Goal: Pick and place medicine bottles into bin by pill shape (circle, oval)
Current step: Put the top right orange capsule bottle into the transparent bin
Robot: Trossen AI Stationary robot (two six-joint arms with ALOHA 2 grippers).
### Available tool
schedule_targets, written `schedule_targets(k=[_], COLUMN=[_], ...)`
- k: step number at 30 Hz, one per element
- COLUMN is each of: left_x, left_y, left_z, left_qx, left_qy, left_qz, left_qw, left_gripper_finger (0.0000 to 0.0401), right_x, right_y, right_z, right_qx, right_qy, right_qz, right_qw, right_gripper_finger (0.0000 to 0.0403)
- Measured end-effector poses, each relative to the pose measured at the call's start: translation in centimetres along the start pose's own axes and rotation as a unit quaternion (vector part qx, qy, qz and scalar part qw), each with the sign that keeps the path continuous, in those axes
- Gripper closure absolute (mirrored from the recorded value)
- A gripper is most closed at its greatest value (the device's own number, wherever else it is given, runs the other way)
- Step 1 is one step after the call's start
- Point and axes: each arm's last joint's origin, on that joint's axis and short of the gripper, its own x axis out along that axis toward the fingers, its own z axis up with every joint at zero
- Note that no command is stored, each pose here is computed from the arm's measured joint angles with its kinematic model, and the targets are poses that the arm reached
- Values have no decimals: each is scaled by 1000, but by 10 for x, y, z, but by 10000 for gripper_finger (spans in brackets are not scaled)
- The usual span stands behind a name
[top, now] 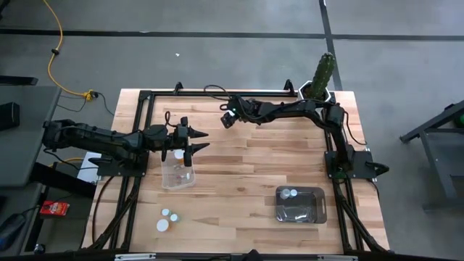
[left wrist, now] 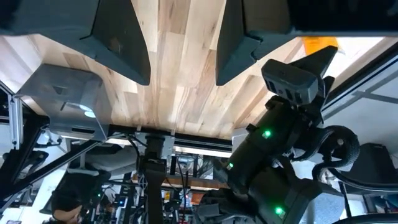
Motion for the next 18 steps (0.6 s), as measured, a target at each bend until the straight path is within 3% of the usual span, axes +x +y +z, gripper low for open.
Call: schedule_targets(k=[18], left_x=[0], left_y=[0], left_z=[0], left_qx=[-4], left_qy=[1], left_qz=[-3], left_qw=[1000], left_gripper_finger=[229], right_x=[0], right_y=[2], right_z=[1], right_qx=[-18], right_qy=[3], right_qz=[22], right_qw=[1000], right_gripper_finger=[213])
